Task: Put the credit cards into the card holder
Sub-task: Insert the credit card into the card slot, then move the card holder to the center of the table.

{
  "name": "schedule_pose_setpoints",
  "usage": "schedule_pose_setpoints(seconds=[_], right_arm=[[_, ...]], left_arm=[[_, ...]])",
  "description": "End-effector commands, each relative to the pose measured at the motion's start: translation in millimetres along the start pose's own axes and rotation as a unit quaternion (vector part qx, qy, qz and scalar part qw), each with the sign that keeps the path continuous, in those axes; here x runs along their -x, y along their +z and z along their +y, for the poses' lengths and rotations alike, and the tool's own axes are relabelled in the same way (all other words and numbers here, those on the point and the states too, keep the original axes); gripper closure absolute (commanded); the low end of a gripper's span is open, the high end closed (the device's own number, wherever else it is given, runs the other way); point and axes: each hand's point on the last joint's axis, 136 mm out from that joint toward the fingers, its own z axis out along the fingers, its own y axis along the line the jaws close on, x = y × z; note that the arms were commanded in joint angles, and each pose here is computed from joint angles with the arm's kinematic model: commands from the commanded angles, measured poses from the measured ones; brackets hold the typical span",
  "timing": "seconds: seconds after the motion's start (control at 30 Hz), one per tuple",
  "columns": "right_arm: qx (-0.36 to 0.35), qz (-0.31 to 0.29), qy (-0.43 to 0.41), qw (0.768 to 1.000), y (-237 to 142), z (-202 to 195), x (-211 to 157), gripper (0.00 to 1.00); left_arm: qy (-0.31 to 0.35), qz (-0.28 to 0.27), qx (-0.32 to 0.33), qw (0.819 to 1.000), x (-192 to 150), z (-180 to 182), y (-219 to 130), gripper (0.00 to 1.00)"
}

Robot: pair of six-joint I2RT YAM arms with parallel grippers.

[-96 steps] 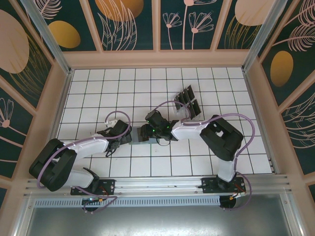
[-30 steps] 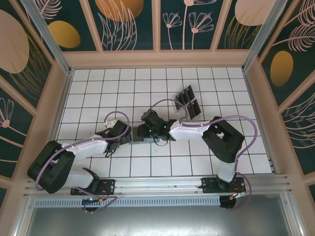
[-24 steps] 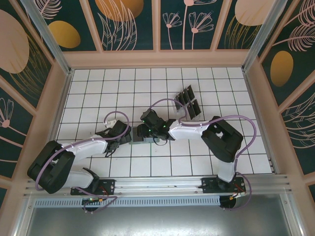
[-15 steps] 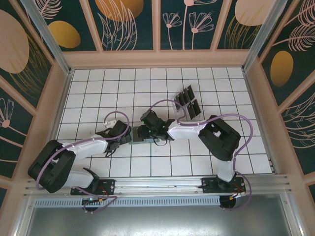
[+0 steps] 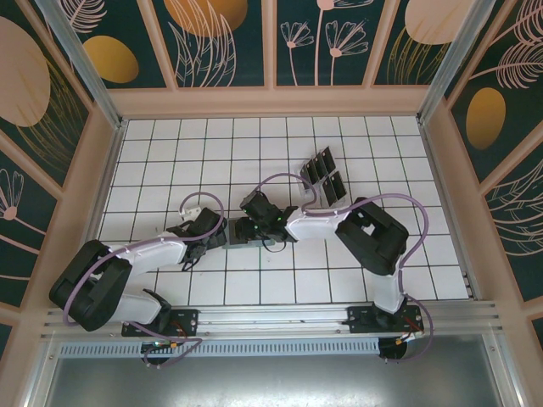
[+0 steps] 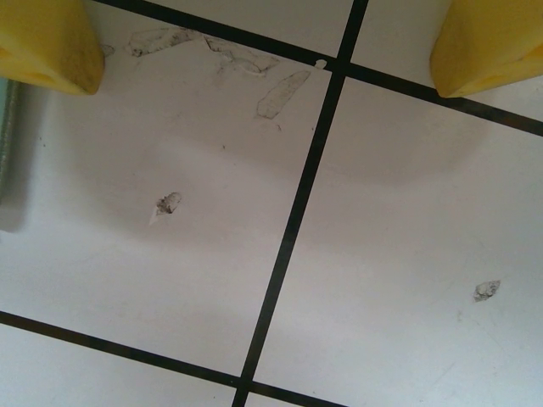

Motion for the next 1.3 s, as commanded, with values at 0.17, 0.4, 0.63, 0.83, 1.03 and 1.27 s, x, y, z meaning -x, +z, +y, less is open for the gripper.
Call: schedule_pose_setpoints(seconds=[0.17,0.4,0.63,0.83,1.03,1.27], right_arm=[[0.018,0.002,-0.001,1.0,6.8,12.4,6.4,0.65],[0.035,0.005,-0.006,0.999,5.1,28.6,6.6,0.65],[0.037,-0.004,-0.006,0.999,-2.9,30.2,9.8,0.61],[0.026,-0.017,-0.003,0.999,-16.3,20.2,12.3,0.56],[0.009,-0.022,0.009,1.0,-23.3,-4.0,4.6,0.56],[-0.017,-0.021,0.027,0.999,-29.3,-37.0,-9.5,0.56]], left_arm=[[0.002,0.021,-0.005,1.0,-10.3,-1.2,6.6,0.01],[0.003,0.024,-0.01,1.0,-11.3,-3.4,7.8,0.01],[0.001,0.024,-0.011,1.0,-11.6,-3.3,7.3,0.01],[-0.002,0.018,-0.006,1.0,-6.9,-2.2,3.4,0.01],[-0.002,0.007,-0.001,1.0,2.9,-2.2,-3.4,0.01],[-0.002,-0.001,0.003,1.0,12.2,-6.1,-6.0,0.01]])
